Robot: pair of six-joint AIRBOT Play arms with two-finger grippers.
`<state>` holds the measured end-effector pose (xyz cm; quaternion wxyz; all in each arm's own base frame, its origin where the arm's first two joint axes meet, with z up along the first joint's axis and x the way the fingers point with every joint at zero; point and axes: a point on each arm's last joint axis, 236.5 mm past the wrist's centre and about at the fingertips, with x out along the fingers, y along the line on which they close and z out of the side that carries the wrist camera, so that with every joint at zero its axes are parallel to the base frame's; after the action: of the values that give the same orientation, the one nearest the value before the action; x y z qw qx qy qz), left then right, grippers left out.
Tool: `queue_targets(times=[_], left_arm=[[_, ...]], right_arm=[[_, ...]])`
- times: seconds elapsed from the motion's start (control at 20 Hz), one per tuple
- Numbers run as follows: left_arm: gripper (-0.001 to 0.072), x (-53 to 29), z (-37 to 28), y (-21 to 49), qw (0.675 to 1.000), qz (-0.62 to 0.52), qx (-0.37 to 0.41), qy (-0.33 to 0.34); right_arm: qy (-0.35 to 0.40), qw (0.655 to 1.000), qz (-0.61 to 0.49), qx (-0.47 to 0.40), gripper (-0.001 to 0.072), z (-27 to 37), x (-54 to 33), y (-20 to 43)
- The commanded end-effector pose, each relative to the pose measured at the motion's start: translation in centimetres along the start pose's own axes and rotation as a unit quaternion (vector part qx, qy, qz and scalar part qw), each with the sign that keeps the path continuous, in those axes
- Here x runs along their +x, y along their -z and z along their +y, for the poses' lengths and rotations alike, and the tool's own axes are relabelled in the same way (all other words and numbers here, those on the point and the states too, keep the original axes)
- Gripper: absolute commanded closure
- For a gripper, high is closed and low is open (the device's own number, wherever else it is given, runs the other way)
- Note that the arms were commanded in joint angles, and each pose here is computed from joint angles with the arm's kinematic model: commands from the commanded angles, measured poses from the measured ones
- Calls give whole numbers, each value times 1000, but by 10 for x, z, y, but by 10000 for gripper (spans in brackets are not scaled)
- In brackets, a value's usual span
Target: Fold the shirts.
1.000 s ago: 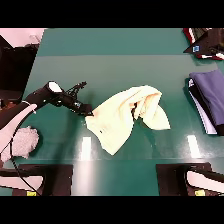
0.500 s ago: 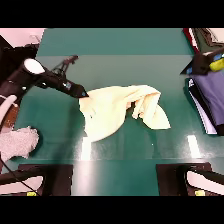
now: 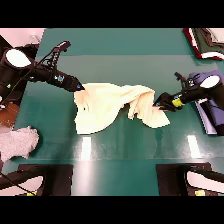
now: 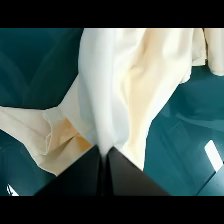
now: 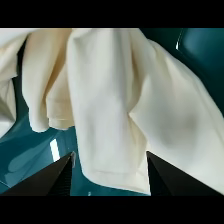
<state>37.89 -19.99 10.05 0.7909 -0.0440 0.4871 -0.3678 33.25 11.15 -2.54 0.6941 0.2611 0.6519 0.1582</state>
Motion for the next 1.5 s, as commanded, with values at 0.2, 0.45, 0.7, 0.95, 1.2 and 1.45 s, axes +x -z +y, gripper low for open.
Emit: queue_targets(times=[0.2,0.45,0.7,0.95,1.2,1.45], left_arm=[[683,-2,-1,-1,1000,-2,1,0],[684,-15,12,-3,999,-1,1,-45],[683,-145,-14,-69,971,-128,103,-173],[683,-268,-103,-89,929,-265,177,-189],[684,-359,-182,-70,891,-358,214,-180],[684,-378,-215,-62,879,-392,229,-147]], right_arm=[[15,998,-49,-37,342,13,39,-13],[22,992,-94,-77,693,22,10,-26],[68,943,-286,-155,694,58,-171,-59],[92,869,-441,-204,694,113,-323,-27],[114,821,-507,-237,694,150,-394,24],[144,808,-521,-236,694,155,-427,39]])
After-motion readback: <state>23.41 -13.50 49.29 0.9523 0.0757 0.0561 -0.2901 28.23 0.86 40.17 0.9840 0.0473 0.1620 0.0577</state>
